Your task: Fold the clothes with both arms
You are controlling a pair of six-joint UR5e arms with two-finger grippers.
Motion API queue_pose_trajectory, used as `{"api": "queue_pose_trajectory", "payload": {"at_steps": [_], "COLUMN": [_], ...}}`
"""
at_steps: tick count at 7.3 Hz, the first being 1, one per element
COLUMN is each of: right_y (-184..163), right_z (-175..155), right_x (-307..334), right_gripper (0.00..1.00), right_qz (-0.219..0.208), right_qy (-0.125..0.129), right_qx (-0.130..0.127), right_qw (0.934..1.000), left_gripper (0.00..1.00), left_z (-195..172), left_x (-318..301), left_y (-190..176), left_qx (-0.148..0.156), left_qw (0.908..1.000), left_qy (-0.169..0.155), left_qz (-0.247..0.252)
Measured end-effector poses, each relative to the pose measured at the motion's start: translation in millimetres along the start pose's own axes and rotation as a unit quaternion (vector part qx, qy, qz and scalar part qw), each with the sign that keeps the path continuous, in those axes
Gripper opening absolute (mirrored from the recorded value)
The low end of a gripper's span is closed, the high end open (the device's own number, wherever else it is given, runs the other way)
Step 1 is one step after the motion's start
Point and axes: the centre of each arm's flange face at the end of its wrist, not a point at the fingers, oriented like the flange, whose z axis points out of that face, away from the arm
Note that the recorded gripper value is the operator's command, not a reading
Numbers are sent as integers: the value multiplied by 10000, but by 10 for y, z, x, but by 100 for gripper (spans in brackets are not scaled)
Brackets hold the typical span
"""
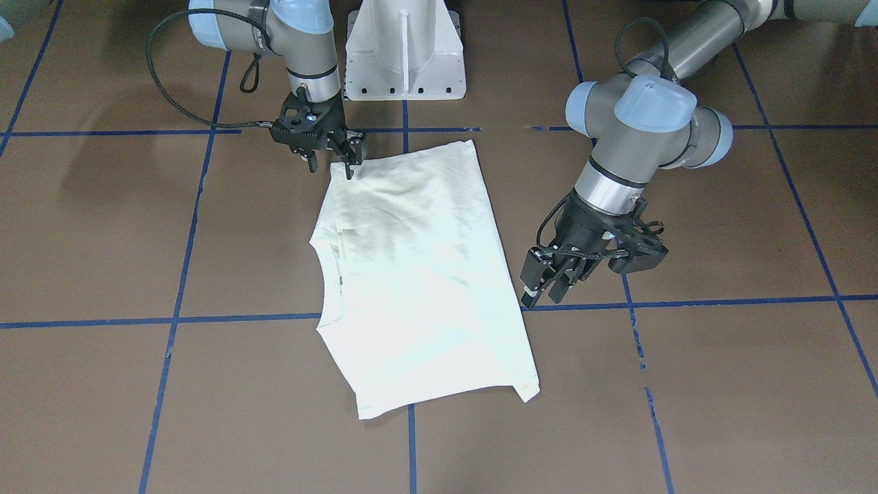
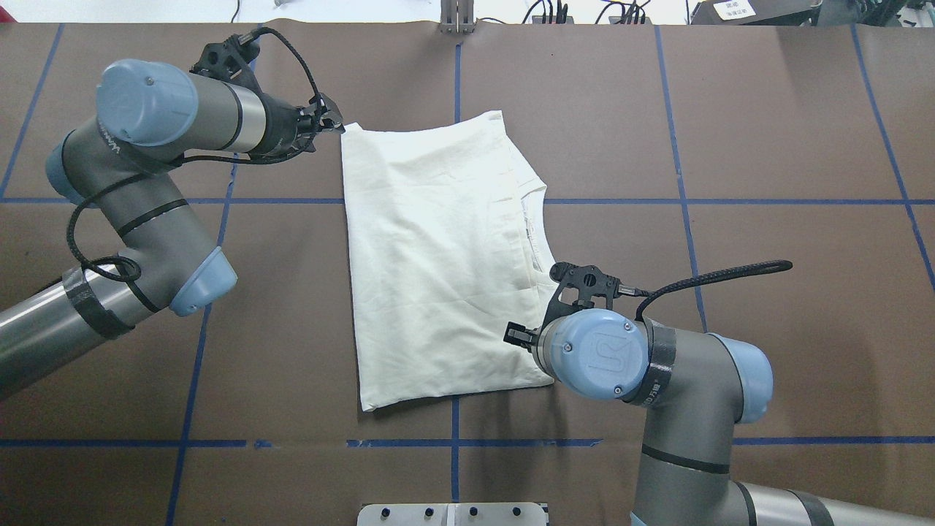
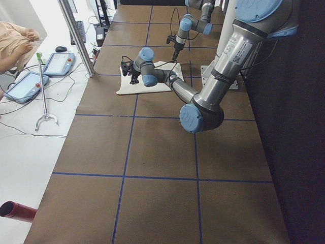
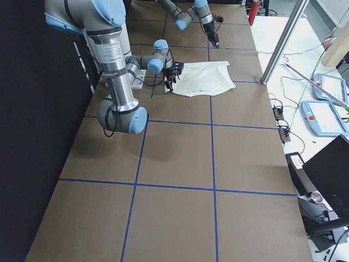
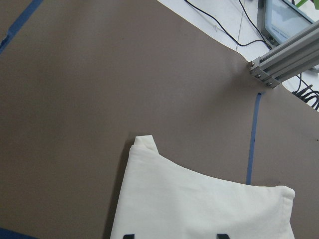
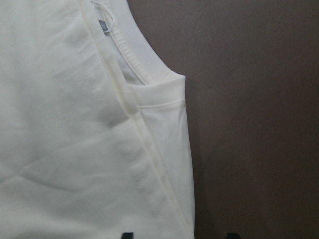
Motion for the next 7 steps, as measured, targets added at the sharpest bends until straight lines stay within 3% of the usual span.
{"api": "queue_pose_trajectory", "payload": {"at_steps": [3,4,7], "right_y": [195,215,111], "right_z": [66,89,131], "right_x": [7,16,42], "right_gripper": [46,61,66], "right_qz": [392,425,519], "right_qy": [60,88,140], "right_qx": [-97,-106,-44], "right_qw": [9992,9990,9985], "left_gripper": [63,63,63], "left_z": [0,-1,-22], "left_x": [-3,-2,17], "left_y": [0,3,9], "left_qx": [0,-1,-3], "left_qw": [10000,10000,10000], "left_qy": [-1,1,23], "left_qz": [-4,-2,0]}}
